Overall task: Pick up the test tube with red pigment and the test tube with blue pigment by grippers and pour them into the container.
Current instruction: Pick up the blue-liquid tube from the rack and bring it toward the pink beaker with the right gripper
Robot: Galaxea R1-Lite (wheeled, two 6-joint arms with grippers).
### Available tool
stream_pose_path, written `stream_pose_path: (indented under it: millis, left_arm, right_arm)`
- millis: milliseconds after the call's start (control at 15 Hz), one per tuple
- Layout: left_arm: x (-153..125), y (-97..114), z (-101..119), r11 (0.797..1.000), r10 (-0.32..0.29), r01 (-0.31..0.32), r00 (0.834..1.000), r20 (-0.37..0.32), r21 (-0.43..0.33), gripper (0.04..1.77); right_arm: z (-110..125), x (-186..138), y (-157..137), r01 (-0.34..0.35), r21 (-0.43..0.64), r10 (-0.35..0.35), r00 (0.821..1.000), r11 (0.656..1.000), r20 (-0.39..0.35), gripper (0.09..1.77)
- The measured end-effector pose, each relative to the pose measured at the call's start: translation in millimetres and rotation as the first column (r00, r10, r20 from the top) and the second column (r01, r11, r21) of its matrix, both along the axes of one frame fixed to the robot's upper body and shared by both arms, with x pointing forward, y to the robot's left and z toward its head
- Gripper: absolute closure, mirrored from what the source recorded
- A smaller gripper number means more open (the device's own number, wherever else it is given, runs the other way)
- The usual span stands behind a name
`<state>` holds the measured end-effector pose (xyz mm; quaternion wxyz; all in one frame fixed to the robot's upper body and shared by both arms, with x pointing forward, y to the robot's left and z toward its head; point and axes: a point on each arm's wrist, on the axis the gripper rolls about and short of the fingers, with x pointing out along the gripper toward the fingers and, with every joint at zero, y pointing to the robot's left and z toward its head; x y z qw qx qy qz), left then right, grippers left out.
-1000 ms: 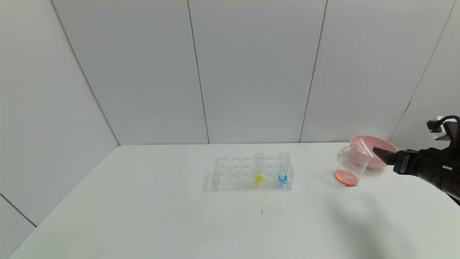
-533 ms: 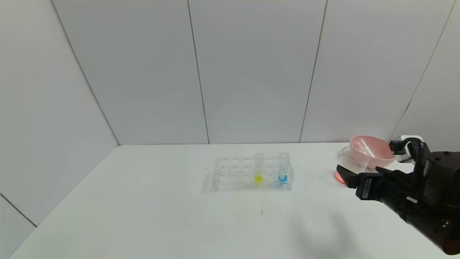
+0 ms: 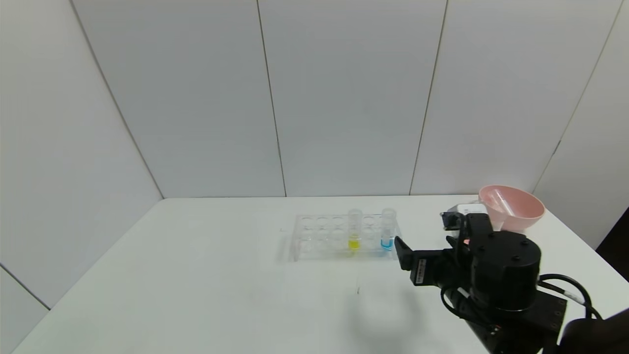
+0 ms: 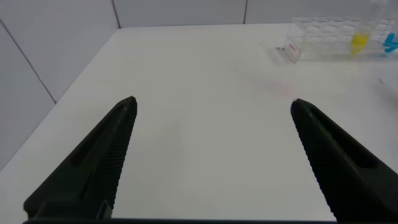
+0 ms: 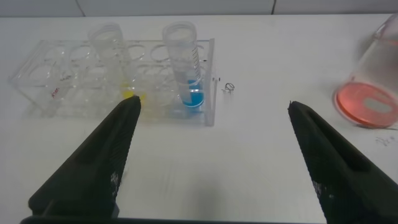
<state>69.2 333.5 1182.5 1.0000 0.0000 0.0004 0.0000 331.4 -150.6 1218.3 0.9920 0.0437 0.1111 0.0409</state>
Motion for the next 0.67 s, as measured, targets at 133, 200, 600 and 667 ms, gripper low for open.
stream_pose_path:
  millis: [133,200,600,667]
  left_arm:
    - [0,0,0,1.000,0.000,0.000,1.000,0.000,0.000,0.05]
    - [0,0,0,1.000,0.000,0.000,1.000,0.000,0.000,0.05]
    - [0,0,0,1.000,0.000,0.000,1.000,0.000,0.000,0.05]
    - [0,0,0,1.000,0.000,0.000,1.000,0.000,0.000,0.05]
  right_arm:
    - [-7,12,13,-0.005,-0.009,0.005,1.000,1.000,-0.009,0.16]
    - [-10,19,19,-0.005,-0.019,0.004,1.000,1.000,-0.021,0.16]
    - [-16,58,37,0.026,-0.036,-0.028,0.999,0.999,-0.039,0.16]
    - [-17,64,38,0.033,-0.034,-0.034,0.999,0.999,-0.036,0.16]
